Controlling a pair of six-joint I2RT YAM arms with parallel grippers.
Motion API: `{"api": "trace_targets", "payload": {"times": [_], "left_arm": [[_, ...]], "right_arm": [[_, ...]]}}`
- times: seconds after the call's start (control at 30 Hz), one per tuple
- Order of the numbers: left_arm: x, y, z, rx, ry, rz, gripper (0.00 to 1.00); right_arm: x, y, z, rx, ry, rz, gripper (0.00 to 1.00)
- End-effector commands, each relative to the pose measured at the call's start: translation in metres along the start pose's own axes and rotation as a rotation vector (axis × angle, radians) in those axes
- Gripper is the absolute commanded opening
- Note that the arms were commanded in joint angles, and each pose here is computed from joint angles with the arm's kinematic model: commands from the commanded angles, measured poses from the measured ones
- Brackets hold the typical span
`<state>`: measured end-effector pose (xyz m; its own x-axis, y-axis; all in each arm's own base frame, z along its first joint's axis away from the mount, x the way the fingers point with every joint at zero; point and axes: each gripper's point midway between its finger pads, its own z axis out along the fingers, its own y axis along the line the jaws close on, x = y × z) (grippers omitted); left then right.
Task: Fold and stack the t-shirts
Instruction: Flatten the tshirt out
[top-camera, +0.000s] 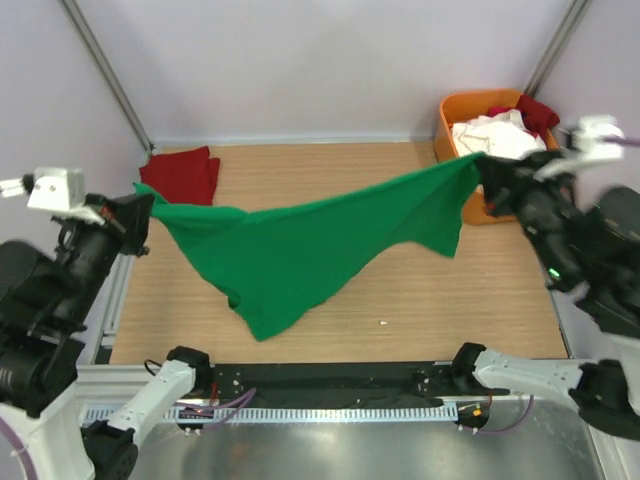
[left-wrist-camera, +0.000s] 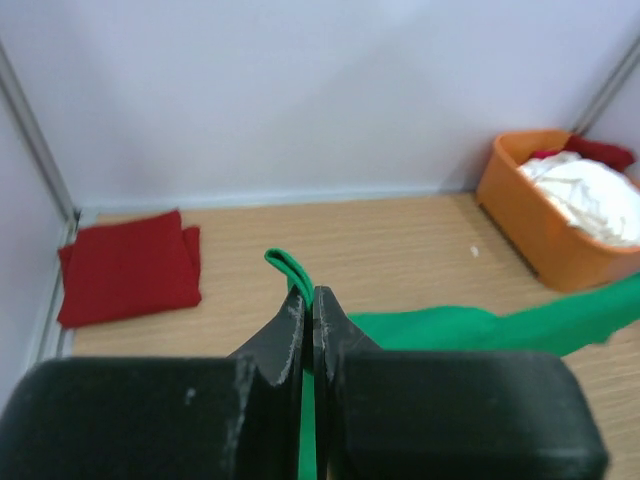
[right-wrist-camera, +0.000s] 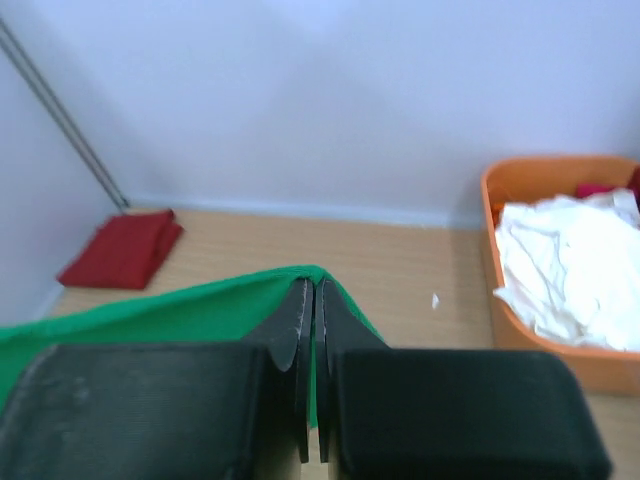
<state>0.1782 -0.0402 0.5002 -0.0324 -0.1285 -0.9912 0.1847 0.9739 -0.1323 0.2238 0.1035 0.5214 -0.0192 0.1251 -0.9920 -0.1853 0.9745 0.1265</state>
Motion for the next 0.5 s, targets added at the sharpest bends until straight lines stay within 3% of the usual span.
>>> {"api": "trace_targets", "payload": {"times": [0.0,0.17,0.27,0.4,0.47], "left_arm": [[-0.042,-0.024,-0.035,0.152,-0.211,0.033,0.00],[-0.065,-0.027,-0.060,0.180,-0.346,0.021,0.00],[-0.072,-0.026,-0.050,0.164,-0.349,0.033,0.00],[-0.079,-0.016,-0.016,0.086,-0.331,0.057,0.00],[-0.082,-0.012,0.006,0.048,-0.314,0.049,0.00]], "right_arm": [[-0.052,-0.015,-0.055,-0.180,-0.261,0.077,0.01],[-0.058,-0.022,-0.070,-0.211,-0.317,0.042,0.01],[-0.064,-0.028,-0.059,-0.138,-0.296,0.020,0.01],[-0.049,-0.030,-0.015,0.066,-0.201,-0.087,0.01],[-0.025,-0.031,0.020,0.259,-0.102,-0.176,0.01]]}}
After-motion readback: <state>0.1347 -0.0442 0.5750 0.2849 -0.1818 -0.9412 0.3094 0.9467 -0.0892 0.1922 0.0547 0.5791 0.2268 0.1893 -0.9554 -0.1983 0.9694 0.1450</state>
